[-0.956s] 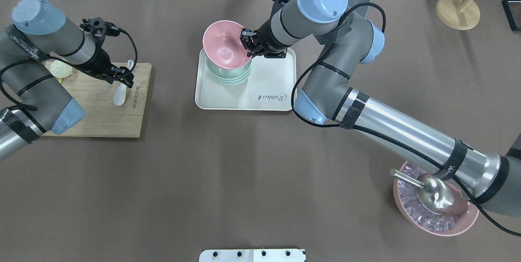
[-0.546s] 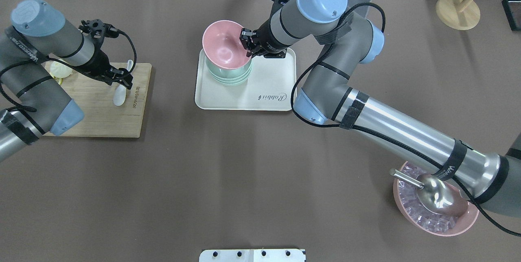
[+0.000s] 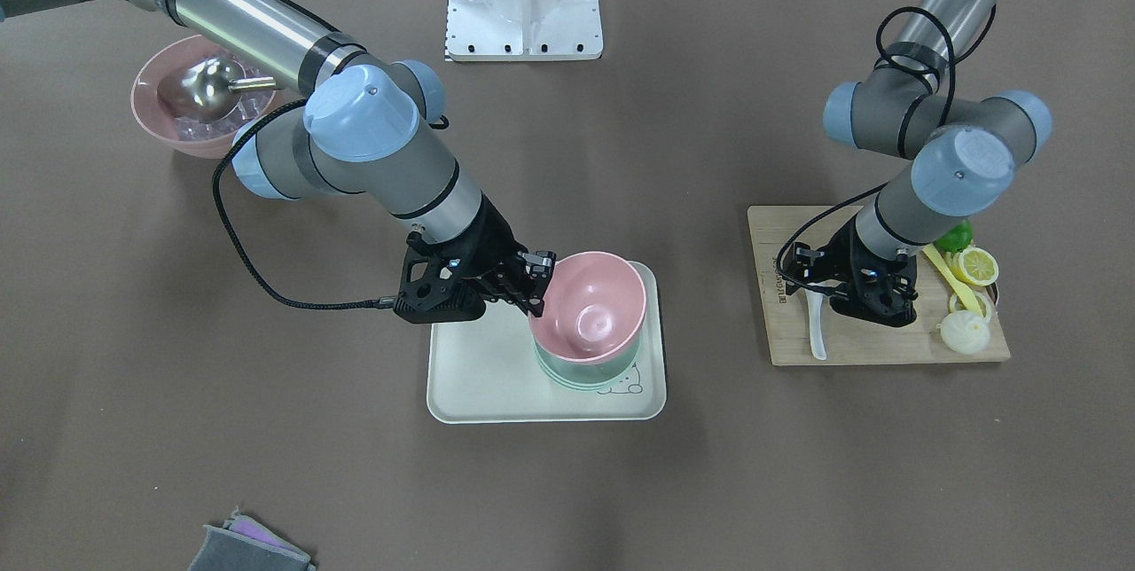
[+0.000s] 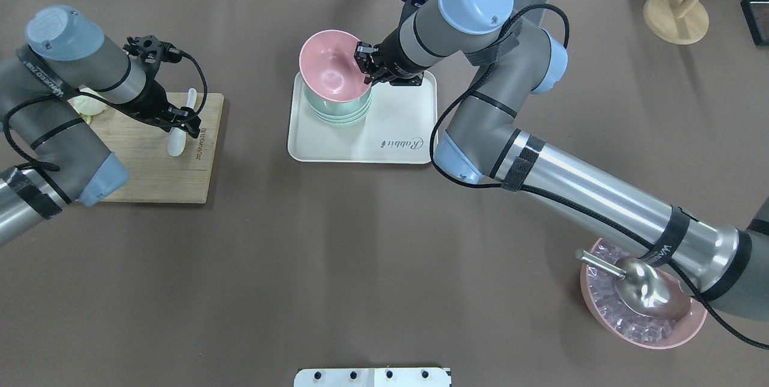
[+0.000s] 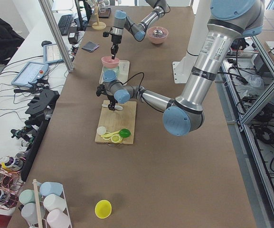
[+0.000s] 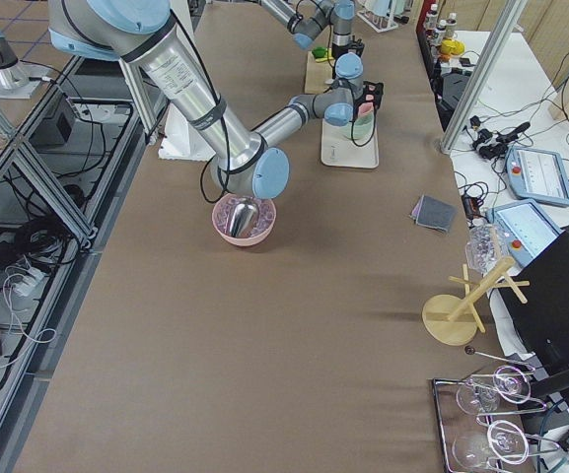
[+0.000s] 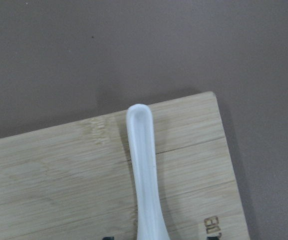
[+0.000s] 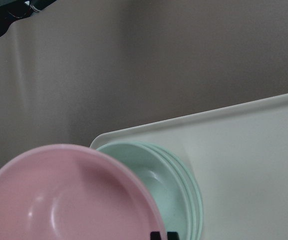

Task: Stack pink bowl on green and place spoon
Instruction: 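Hold the pink bowl above the green bowls while left gripper grasps the spoon, then lower the pink bowl onto the green bowls while left gripper lifts the spoon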

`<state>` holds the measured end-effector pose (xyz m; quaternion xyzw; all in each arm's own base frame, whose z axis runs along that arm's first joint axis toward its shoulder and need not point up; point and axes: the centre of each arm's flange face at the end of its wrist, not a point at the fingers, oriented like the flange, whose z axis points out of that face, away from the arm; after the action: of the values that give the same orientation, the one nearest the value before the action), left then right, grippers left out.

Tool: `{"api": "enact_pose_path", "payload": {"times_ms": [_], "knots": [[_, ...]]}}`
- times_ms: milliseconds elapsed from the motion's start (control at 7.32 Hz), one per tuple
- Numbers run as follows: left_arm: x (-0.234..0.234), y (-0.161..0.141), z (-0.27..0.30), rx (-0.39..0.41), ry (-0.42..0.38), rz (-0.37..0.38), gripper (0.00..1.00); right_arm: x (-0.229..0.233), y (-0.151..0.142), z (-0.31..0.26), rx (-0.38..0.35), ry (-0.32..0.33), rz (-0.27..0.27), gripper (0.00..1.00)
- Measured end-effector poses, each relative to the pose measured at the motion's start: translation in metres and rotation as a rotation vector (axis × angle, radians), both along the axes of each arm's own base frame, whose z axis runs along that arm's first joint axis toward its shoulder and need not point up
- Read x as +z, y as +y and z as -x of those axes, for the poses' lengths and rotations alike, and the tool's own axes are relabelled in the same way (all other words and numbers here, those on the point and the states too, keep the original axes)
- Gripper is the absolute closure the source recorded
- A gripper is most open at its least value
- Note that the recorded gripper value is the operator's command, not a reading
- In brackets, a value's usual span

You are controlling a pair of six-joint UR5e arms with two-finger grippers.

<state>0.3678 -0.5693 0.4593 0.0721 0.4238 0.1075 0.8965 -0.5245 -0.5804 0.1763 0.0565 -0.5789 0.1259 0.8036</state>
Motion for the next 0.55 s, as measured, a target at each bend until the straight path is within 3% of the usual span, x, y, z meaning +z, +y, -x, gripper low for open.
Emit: {"api": "enact_pose_path", "payload": {"times_ms": [137,273,410,546], "knots": [[0.0009,0.0008,-0.0006,0.001,-0.001,0.001,1.00,0.0001,0.0000,0.0000,0.000,0.000,0.000,1.00],[0.0013,0.0010,-0.0004,0.001,-0.001,0.002,1.00,0.0001,-0.0001,0.0000,0.000,0.000,-0.001,0.97],[0.0016,0.0013,-0.0002,0.001,-0.001,0.002,1.00,0.0001,0.0000,0.0000,0.000,-0.001,-0.001,0.55],[0.0028,0.0025,0.0009,0.001,-0.001,0.004,1.00,0.0000,-0.0001,0.0000,0.000,-0.001,0.000,0.01]]}}
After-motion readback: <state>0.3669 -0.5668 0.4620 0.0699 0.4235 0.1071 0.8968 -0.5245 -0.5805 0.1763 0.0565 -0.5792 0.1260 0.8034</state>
